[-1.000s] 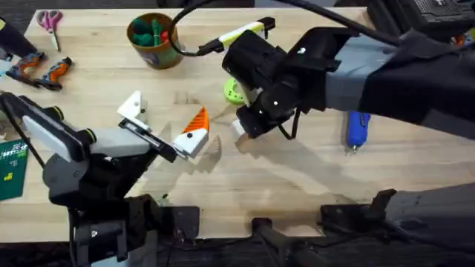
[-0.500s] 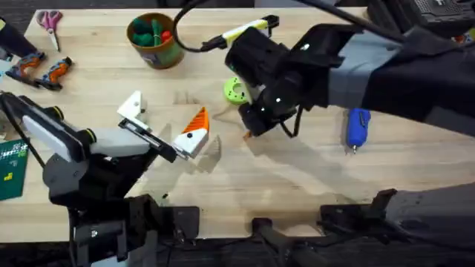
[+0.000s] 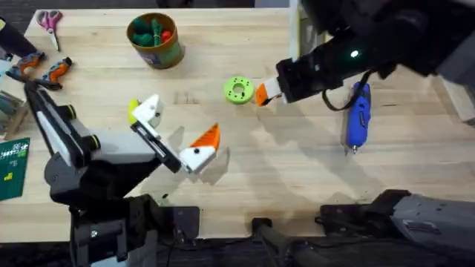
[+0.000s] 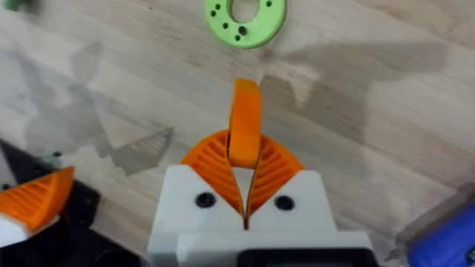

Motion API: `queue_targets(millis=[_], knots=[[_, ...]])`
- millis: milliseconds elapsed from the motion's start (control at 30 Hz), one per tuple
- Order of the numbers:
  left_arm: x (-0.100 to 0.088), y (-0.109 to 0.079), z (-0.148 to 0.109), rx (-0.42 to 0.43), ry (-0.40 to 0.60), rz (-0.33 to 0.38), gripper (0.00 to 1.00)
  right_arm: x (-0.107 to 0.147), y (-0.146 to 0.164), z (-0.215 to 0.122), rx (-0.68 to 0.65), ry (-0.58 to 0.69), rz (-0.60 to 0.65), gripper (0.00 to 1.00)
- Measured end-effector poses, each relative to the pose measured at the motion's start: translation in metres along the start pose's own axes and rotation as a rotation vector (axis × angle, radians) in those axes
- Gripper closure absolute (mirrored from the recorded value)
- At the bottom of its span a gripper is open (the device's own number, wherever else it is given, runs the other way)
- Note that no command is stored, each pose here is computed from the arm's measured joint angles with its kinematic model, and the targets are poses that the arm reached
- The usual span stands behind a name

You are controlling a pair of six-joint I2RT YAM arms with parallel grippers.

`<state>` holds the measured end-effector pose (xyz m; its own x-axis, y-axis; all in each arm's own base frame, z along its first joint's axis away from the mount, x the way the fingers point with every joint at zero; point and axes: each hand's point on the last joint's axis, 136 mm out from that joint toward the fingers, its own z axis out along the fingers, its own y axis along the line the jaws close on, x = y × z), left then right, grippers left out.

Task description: Pick up the gripper from the table and insert it into the empty holder that is missing its gripper. Then pick up a screw, insert it into the mounting hole, and use the screwdriver to tighten it. Finally, clean up the table by picking up the vegetable and placing it into the bucket.

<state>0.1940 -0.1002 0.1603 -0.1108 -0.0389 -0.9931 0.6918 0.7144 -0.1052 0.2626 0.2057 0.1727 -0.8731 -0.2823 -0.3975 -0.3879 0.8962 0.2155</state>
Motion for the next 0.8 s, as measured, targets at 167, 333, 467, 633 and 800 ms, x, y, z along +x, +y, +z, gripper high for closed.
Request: queue_targets(millis=[167, 333, 467, 633, 800], knots=[[0.003, -0.021, -0.001, 0.124, 0.008, 0.027, 0.015, -0.004, 0.000, -0.005, -0.141, 0.016, 0.068, 0.990], [0.005, -0.034, -0.003, 0.199, 0.011, 0.031, 0.015, -0.018, 0.008, -0.017, -0.328, -0.013, 0.118, 0.990], [0.006, -0.041, -0.005, 0.244, 0.012, 0.028, 0.015, -0.027, 0.015, -0.030, -0.479, -0.034, 0.137, 0.990], [0.007, -0.051, -0.008, 0.299, 0.009, 0.054, 0.015, -0.029, 0.025, -0.036, -0.615, -0.032, 0.101, 0.991], [0.007, -0.055, -0.009, 0.326, 0.006, 0.067, 0.015, -0.021, 0.029, -0.028, -0.710, -0.041, 0.065, 0.991]])
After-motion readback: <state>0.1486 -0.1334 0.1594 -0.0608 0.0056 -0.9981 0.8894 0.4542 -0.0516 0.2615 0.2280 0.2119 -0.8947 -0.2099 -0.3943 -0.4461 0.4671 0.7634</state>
